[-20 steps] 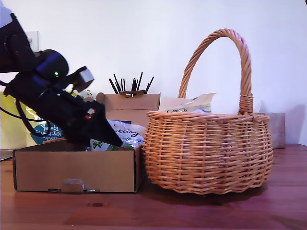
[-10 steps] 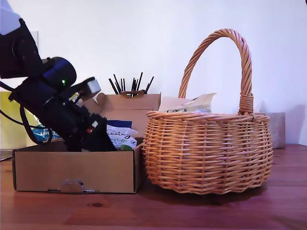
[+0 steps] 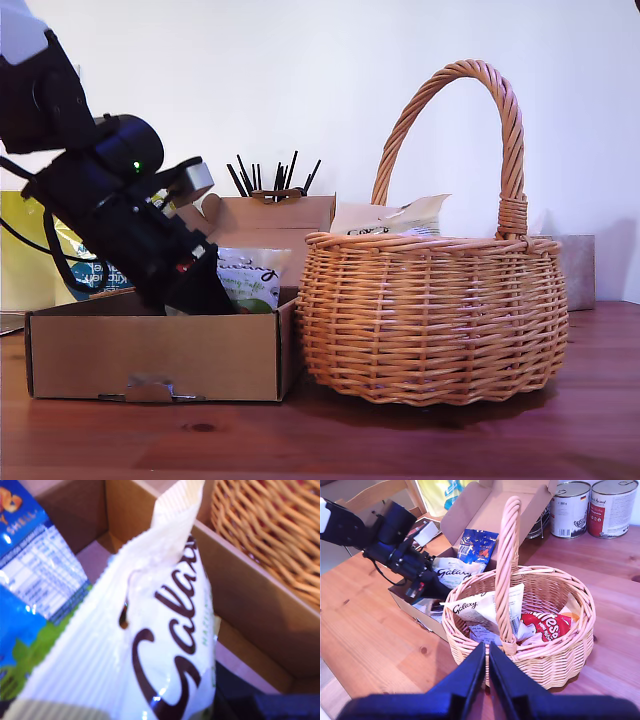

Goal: Move the bags of Easter eggs from the cardboard box on the left into the woven basket on the right side.

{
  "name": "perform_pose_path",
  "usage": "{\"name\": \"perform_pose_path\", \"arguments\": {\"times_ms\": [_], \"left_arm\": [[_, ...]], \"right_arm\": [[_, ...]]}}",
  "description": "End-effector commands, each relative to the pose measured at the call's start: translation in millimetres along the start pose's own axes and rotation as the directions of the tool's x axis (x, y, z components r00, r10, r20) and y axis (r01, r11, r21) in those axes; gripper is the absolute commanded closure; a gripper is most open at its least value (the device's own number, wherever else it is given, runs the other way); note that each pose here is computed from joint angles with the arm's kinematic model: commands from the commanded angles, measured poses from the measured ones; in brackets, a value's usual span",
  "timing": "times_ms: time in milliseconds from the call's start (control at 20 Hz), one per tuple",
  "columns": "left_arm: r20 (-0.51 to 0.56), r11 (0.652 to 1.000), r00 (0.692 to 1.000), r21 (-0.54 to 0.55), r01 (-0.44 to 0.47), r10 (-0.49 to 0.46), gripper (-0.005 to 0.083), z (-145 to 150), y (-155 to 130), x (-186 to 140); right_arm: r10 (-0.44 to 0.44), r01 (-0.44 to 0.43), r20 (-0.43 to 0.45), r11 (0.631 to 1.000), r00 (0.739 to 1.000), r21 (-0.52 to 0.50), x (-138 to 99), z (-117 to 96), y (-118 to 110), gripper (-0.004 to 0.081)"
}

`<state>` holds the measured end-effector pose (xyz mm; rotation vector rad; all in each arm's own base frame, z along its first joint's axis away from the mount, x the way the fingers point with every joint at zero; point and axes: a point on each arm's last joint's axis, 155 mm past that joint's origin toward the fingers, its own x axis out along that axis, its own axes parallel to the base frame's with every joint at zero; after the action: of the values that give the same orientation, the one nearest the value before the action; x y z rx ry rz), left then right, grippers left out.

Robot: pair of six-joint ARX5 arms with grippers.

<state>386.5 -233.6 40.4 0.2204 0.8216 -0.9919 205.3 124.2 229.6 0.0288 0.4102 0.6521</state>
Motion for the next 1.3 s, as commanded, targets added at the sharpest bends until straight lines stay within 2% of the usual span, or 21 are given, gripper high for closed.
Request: {"name": "perform_pose_path", "arguments": {"times_ms": [0, 100, 250, 400, 500, 700, 900, 1000, 1250], "left_arm": [[0.064, 0.999, 0.998, 0.042, -0.022, 0.019, 0.0631, 28.0, -6.1, -24.0], [0.11, 0.997, 0.993, 0.064, -0.041, 0.033, 0.0631, 46.5, -13.1, -45.2], [0.201, 0.995, 0.978, 0.071, -0.065, 0.049, 0.0631, 78.3, -28.6, -81.8], [0.274, 0.998, 0.961, 0.043, -0.056, 0.042, 0.0631, 103.0, -51.8, -108.5], [0.296, 0.999, 0.955, 0.03, -0.024, 0.014, 0.0631, 112.5, -70.9, -114.3], [0.287, 0.993, 0.954, 0.1, 0.058, -0.084, 0.063, 121.3, -119.7, -93.9], [0.33, 0.987, 0.938, 0.149, 0.059, -0.106, 0.063, 140.3, -151.7, -75.0], [0.327, 0.99, 0.942, 0.134, 0.036, -0.078, 0.063, 140.8, -151.8, -58.0], [0.364, 0.996, 0.927, 0.02, 0.092, -0.093, 0.063, 148.3, -151.4, -25.1]], "right_arm": [[0.008, -0.008, 0.013, 1.0, 1.0, -0.008, -1.9, 4.9, 2.8, 0.0782], [0.02, -0.02, 0.013, 1.0, 1.0, -0.008, -1.9, 5.0, 4.9, 0.0782], [0.117, -0.117, 0.018, 0.993, 0.993, -0.008, -3.9, 6.6, 23.1, 0.0782], [0.123, -0.123, 0.028, 0.992, 0.992, -0.003, -10.8, 16.0, 27.3, 0.0782], [0.113, -0.113, 0.009, 0.993, 0.994, 0.024, -16.3, 17.4, 28.1, 0.0782], [0.104, -0.104, 0.023, 0.994, 0.994, 0.011, -23.5, 27.3, 30.0, 0.0782], [0.104, -0.104, 0.026, 0.994, 0.994, 0.01, -25.3, 29.4, 30.8, 0.0782], [0.105, -0.105, 0.025, 0.994, 0.994, 0.01, -25.3, 29.3, 30.9, 0.0782], [0.105, -0.105, 0.019, 0.994, 0.994, 0.013, -25.3, 27.7, 31.0, 0.0782]]}}
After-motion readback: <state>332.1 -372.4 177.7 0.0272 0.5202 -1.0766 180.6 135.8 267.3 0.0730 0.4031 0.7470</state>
